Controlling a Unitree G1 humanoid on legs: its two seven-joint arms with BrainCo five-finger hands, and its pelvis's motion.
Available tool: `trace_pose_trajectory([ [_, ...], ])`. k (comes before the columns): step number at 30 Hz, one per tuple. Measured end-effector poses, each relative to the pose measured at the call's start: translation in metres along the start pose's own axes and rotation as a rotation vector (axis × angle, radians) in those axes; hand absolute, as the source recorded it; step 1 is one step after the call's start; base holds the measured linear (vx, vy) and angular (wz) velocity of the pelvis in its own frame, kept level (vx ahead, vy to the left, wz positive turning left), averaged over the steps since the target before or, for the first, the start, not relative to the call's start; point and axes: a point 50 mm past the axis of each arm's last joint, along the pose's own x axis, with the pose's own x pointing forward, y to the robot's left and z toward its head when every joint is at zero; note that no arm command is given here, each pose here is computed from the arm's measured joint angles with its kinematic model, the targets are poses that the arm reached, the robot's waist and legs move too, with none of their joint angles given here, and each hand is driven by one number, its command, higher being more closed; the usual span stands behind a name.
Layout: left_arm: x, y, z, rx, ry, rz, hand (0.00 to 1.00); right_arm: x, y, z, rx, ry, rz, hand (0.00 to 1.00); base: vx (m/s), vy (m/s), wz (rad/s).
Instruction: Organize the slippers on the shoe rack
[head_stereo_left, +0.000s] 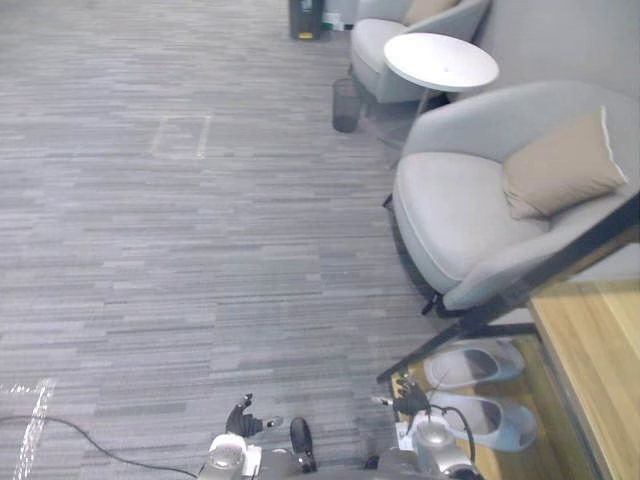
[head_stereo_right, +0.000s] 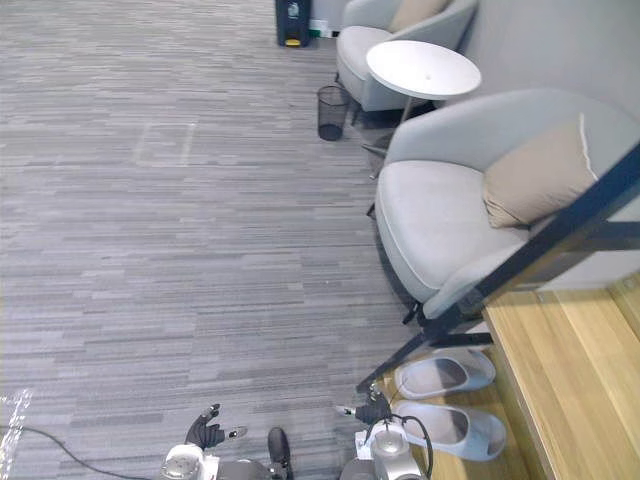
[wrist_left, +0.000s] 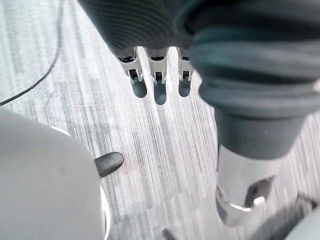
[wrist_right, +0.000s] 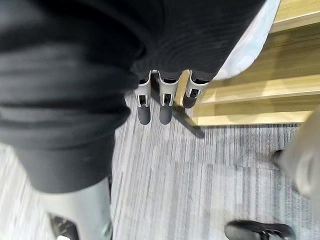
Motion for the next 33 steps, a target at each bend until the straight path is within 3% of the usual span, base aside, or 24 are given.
trace_pose_trajectory([
  [20, 0.002, 0.015, 0.008, -0.104, -0.032, 0.068, 0.0, 0.003, 0.008, 0.014, -0.005, -0.05, 0.031, 0.0, 0.01, -0.029, 0.49],
  [25, 0.004, 0.013, 0.01, -0.131, -0.02, 0.069, 0.0, 0.007, -0.004, 0.022, -0.054, -0.068, 0.013, 0.0, 0.13, 0.158, 0.19],
  [33, 0.004, 0.017, 0.004, -0.106, 0.011, 0.071, 0.0, 0.005, 0.015, 0.019, -0.076, -0.061, 0.071, 0.0, 0.24, 0.254, -0.11],
])
